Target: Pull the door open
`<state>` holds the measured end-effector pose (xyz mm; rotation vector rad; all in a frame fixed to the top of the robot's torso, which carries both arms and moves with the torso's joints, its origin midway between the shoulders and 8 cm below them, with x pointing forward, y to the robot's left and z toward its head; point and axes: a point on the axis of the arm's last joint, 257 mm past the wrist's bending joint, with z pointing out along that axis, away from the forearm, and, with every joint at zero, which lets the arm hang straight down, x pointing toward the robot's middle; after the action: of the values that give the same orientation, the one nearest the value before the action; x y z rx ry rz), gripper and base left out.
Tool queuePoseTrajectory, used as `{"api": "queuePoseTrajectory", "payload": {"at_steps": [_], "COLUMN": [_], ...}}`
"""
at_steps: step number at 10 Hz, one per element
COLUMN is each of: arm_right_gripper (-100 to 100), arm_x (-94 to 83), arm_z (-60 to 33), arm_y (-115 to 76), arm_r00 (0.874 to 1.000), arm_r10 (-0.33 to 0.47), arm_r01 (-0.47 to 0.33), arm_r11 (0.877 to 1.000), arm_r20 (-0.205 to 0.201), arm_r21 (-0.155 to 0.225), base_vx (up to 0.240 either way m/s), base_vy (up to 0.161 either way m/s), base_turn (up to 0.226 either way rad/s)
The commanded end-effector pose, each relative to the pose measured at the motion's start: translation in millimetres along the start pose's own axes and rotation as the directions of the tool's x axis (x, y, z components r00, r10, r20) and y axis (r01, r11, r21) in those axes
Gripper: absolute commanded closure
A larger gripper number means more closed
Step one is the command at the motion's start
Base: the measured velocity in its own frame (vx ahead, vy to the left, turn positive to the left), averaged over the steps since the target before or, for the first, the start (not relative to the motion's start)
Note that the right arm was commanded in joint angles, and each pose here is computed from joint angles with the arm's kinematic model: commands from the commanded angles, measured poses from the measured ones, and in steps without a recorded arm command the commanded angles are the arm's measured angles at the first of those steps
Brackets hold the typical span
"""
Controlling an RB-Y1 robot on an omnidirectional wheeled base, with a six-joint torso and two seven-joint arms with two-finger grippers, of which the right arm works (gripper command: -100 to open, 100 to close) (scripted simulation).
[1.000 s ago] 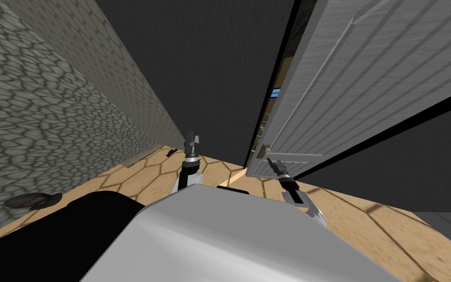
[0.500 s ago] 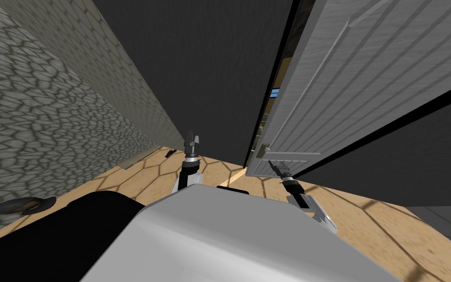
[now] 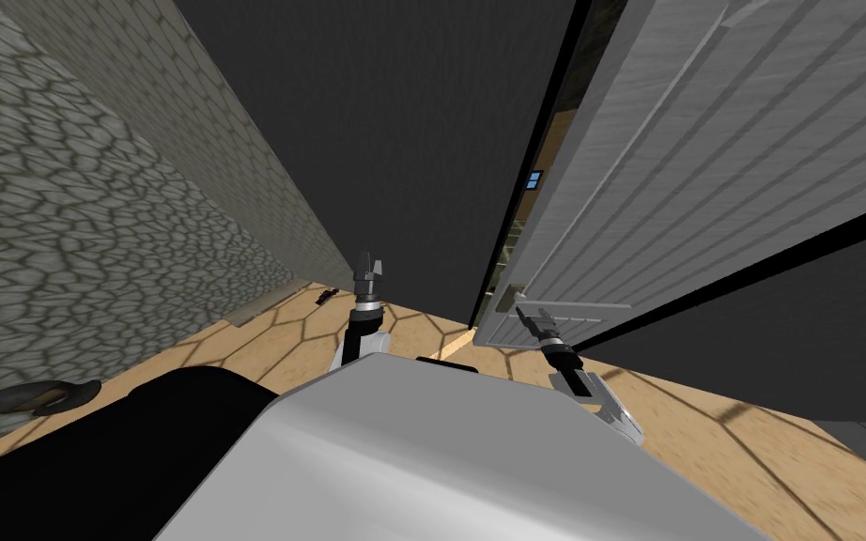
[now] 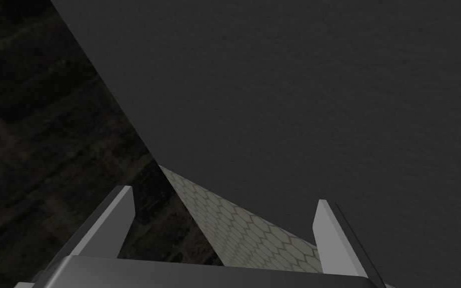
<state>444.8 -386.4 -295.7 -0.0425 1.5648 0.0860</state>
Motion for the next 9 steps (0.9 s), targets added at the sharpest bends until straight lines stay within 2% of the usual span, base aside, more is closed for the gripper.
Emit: {"api": "queuePoseTrajectory", "payload": {"at_steps": [1,4,5,9], "arm_right_gripper": [-100,-100,100,100], "arm_x": [0.3,0.1,0.1,0.1], "arm_z": [2.9,5.0,5.0,5.0], "arm_y": [-1.3,-2.2,-2.2,-2.2], "arm_r00": [1.0,1.0,1.0,1.0], "arm_r10": [-0.001,0.0,0.0,0.0], "arm_r01": [0.001,0.0,0.0,0.0], "arm_r11": [1.0,1.0,1.0,1.0], "arm_r20": [0.0,0.001,0.001,0.001], "arm_r21": [0.008,0.012,0.012,0.012], "base_vx": [0.216,0.185,-0.015,-0.025], "base_vy": [0.014,0.007,0.002,-0.001], "base_turn": [0.037,0.031,-0.005,0.002]}}
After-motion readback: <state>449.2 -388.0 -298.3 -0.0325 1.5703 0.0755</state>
